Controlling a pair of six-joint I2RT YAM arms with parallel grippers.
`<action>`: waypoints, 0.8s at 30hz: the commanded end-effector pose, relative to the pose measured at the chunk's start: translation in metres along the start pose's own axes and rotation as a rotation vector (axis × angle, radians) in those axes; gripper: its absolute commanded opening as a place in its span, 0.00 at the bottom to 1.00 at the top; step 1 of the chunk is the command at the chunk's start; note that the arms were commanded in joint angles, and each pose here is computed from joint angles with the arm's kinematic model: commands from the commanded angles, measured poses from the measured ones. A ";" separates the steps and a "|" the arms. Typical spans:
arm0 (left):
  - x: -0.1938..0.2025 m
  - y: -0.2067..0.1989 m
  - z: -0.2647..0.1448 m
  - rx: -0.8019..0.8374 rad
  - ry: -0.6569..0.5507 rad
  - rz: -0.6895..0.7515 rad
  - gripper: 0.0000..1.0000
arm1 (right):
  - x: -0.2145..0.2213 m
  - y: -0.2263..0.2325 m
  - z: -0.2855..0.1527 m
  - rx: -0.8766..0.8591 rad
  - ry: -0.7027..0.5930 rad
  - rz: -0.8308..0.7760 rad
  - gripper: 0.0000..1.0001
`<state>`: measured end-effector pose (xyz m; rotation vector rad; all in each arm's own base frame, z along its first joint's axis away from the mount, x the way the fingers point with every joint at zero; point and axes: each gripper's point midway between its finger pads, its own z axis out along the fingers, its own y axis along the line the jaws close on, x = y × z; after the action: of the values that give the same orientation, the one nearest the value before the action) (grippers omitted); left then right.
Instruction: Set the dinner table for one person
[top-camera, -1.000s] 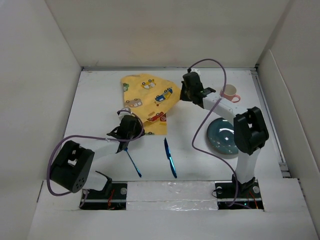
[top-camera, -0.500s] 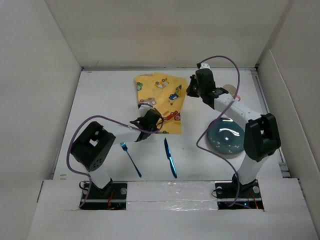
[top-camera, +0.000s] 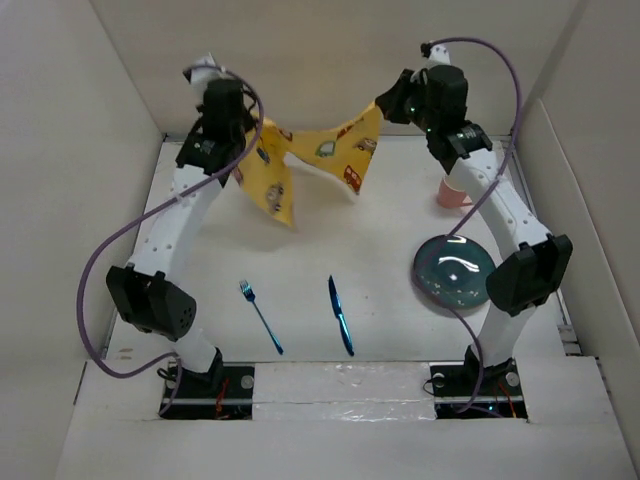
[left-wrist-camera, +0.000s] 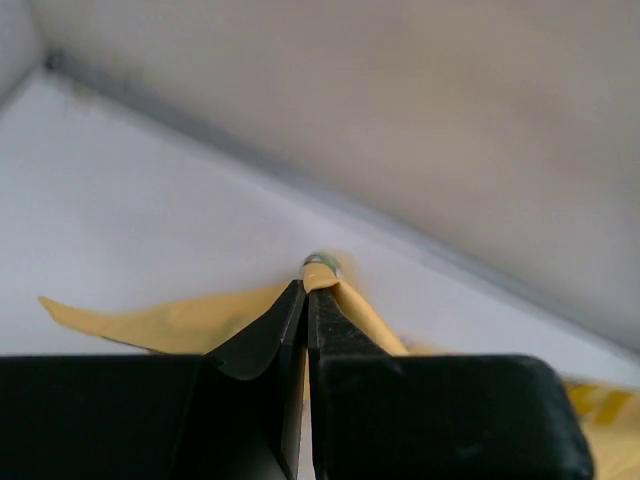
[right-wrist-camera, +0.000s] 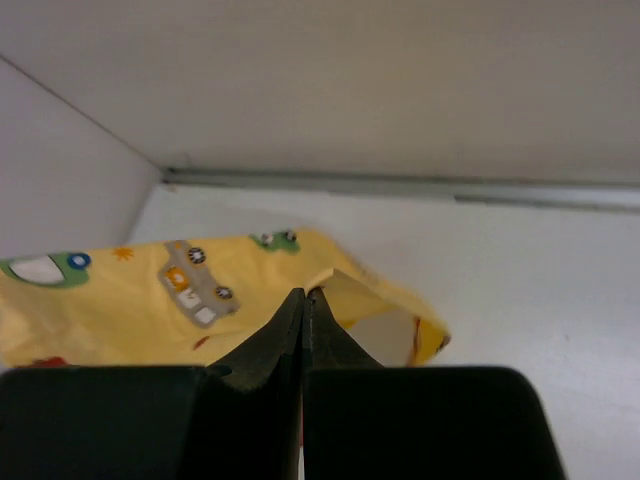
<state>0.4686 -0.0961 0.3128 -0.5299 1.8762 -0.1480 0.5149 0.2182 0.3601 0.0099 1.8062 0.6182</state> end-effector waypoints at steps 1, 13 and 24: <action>-0.094 -0.031 -0.056 0.022 -0.151 0.088 0.00 | -0.077 0.048 -0.047 -0.135 -0.146 -0.036 0.00; 0.104 0.086 -0.072 -0.045 0.052 0.005 0.37 | 0.119 -0.046 -0.094 -0.063 0.041 0.044 0.00; 0.161 0.125 -0.075 -0.123 0.118 -0.072 0.71 | 0.226 -0.105 -0.121 0.111 0.217 0.154 0.00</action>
<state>0.3138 -0.0666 0.1434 -0.6009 2.0945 -0.0602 0.3429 0.1468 0.0949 0.1638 2.2332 0.6203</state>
